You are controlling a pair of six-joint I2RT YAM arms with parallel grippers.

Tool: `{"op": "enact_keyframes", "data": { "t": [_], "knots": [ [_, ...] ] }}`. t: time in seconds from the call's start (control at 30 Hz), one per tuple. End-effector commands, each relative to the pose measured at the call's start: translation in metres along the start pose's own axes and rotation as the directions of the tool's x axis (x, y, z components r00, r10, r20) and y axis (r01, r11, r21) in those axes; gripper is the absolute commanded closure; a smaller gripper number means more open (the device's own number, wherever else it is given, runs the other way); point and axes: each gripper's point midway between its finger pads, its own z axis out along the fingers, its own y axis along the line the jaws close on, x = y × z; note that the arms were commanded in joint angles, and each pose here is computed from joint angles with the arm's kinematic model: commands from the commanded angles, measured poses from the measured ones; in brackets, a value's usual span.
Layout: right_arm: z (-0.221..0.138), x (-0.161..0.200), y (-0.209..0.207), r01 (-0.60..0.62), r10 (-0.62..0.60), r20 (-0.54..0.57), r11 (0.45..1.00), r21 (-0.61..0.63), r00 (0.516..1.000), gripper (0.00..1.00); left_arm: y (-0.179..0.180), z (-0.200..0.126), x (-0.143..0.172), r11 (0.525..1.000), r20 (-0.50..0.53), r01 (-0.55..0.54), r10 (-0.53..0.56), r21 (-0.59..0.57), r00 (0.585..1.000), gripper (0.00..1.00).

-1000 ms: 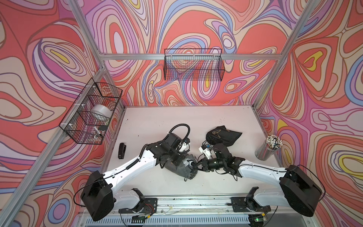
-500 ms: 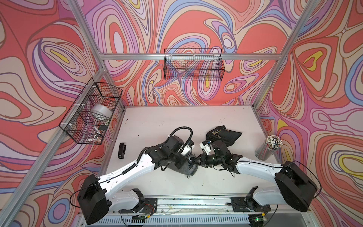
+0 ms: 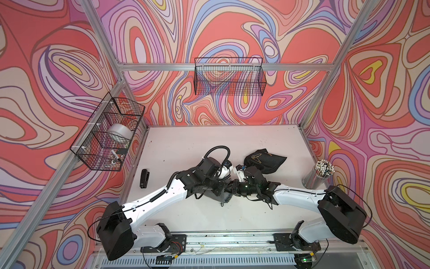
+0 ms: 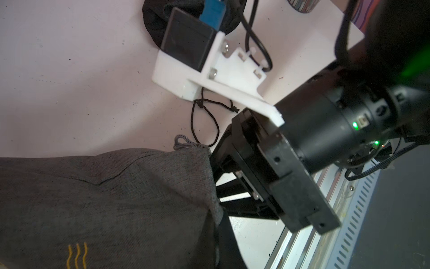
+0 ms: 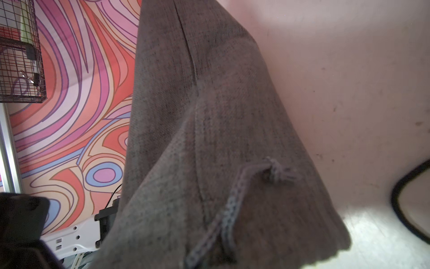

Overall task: Pack away hair dryers
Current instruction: Place the hair dryer in the drawstring bag.

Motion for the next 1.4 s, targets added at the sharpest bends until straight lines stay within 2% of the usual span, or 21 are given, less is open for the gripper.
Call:
{"op": "enact_keyframes", "data": {
  "t": [0.0,0.07,0.13,0.3,0.53,0.7,0.87,0.97,1.2,1.37],
  "knots": [
    [0.001,-0.008,-0.001,0.022,-0.022,0.055,1.000,0.001,0.998,0.79,0.000,-0.003,-0.020,0.999,0.050,0.050,-0.051,0.017,0.997,0.98],
    [0.001,-0.003,-0.005,0.027,-0.027,0.038,1.000,0.008,0.999,0.63,0.006,-0.002,-0.020,0.998,0.051,0.066,-0.066,0.005,0.997,0.98],
    [0.000,0.002,-0.008,0.031,-0.032,0.017,0.999,0.023,0.999,0.52,0.010,0.000,-0.018,0.997,0.042,0.073,-0.072,-0.006,0.997,0.98],
    [-0.014,0.011,-0.012,0.045,-0.044,-0.008,0.997,0.060,0.999,0.45,0.012,-0.001,-0.012,0.997,0.021,0.068,-0.068,-0.022,0.997,0.97],
    [-0.047,0.016,0.001,0.026,-0.027,0.023,0.998,0.063,0.999,0.40,0.017,-0.002,-0.003,0.997,-0.007,0.054,-0.055,-0.046,0.998,0.97],
    [-0.076,-0.003,0.014,-0.009,0.001,0.101,0.997,0.078,0.995,0.39,0.016,-0.003,0.001,0.998,-0.014,0.053,-0.054,-0.039,0.998,0.97],
    [-0.097,-0.041,-0.002,-0.197,0.195,0.199,0.980,-0.007,0.960,0.39,0.009,-0.001,0.008,0.999,-0.038,0.046,-0.046,0.004,0.998,0.96],
    [-0.095,-0.057,-0.012,-0.232,0.224,0.223,0.973,0.013,0.949,0.38,0.002,0.000,0.011,0.999,-0.037,0.032,-0.030,0.043,0.999,0.96],
    [-0.064,-0.066,-0.020,-0.260,0.253,0.152,0.965,0.025,0.955,0.35,-0.011,0.004,0.028,0.995,-0.088,-0.025,0.033,0.091,0.996,0.96],
    [-0.051,-0.069,-0.019,-0.210,0.206,0.126,0.978,0.019,0.970,0.33,-0.010,0.011,0.040,0.996,-0.123,-0.023,0.034,0.085,0.992,0.95]
  ]
}}
